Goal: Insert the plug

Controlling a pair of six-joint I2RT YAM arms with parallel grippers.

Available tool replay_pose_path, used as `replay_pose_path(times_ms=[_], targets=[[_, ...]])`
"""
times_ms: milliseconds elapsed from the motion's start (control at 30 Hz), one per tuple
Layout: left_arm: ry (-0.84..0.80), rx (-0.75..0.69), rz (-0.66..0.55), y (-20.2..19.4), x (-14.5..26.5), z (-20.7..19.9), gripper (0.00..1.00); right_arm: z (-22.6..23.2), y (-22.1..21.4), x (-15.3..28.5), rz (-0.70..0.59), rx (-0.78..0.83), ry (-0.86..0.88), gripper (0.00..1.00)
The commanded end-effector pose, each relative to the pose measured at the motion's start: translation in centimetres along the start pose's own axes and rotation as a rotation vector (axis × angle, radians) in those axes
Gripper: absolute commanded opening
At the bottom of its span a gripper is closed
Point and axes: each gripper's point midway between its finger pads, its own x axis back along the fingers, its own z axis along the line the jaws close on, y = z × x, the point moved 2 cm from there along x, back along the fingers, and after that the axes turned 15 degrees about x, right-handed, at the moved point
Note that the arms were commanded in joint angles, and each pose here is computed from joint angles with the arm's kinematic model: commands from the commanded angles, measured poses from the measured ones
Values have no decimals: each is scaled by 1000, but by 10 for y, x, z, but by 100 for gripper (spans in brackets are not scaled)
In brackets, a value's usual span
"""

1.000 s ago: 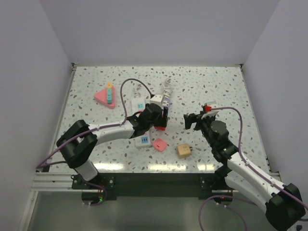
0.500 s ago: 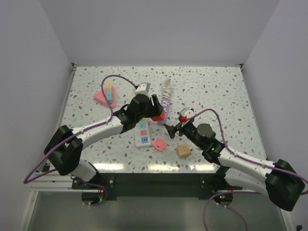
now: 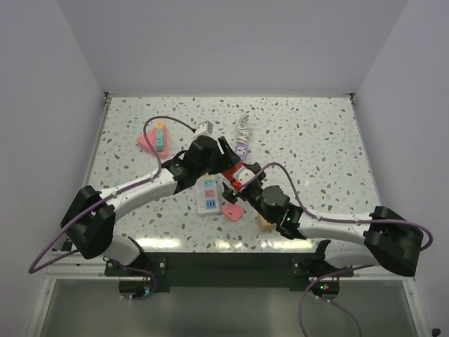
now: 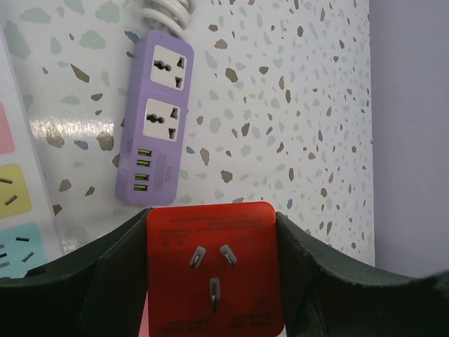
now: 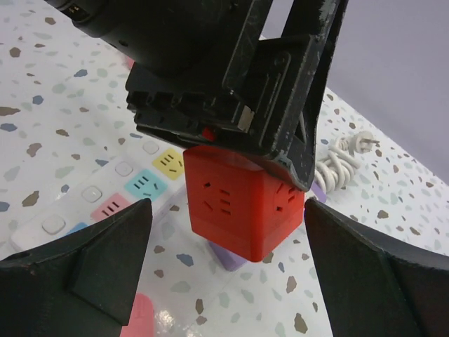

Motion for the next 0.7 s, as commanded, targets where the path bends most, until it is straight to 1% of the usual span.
replay_pose_path(times_ms=[0, 200, 233, 367, 467, 567, 667], targets=[[-107, 108, -15, 16, 21, -42, 0, -20, 22, -10, -25, 41, -141, 92], [-104, 139, -37, 21, 27, -45, 0, -7, 21, -17, -7, 65, -143, 93], [-97, 141, -38, 22, 28, -44, 0, -10, 21, -17, 1, 67, -171, 93], [-99, 170, -22, 19, 31, -43, 0, -6, 15, -24, 40, 114, -195, 93], [-115, 179, -7, 16, 34, -44, 0, -4, 13, -28, 33, 115, -205, 93], [-125, 175, 12, 13, 37, -45, 0, -6, 13, -29, 47, 121, -217, 90], [-155, 180, 28, 11, 44, -47, 0, -8, 10, -32, 77, 153, -237, 81]])
